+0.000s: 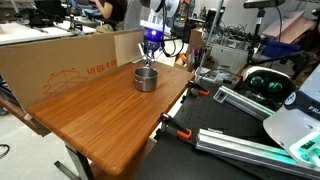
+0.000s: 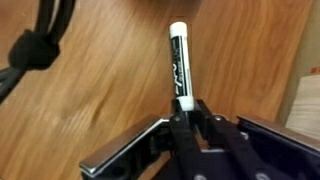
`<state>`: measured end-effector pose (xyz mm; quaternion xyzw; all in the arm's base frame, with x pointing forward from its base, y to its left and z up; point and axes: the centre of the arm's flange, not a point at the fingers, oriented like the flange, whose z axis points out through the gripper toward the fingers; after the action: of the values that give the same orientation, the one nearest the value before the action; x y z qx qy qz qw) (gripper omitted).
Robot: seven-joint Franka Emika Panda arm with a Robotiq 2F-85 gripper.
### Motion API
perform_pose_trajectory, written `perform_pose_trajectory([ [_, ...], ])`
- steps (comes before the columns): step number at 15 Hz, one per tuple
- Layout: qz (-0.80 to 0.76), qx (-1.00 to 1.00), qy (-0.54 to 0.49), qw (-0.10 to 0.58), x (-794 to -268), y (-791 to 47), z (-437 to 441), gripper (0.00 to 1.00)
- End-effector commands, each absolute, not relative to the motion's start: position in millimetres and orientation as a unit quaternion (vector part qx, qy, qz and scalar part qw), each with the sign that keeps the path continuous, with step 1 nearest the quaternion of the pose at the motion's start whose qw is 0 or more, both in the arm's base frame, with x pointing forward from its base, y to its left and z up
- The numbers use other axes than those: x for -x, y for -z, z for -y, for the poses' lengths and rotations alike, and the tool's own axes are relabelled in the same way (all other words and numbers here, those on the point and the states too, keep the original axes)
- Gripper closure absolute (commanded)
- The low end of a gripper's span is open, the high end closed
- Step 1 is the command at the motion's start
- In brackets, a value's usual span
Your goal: Put the marker in the pot on the table
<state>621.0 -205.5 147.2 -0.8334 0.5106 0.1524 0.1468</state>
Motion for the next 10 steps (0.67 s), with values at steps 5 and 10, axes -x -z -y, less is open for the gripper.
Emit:
perform_pose_trajectory([
  [5,-0.518,0.825,-0.186,0.13,-641.0,-132.4,215.7,0.55],
  [10,-0.518,0.826,-0.175,0.135,-643.6,-140.7,216.5,0.2],
])
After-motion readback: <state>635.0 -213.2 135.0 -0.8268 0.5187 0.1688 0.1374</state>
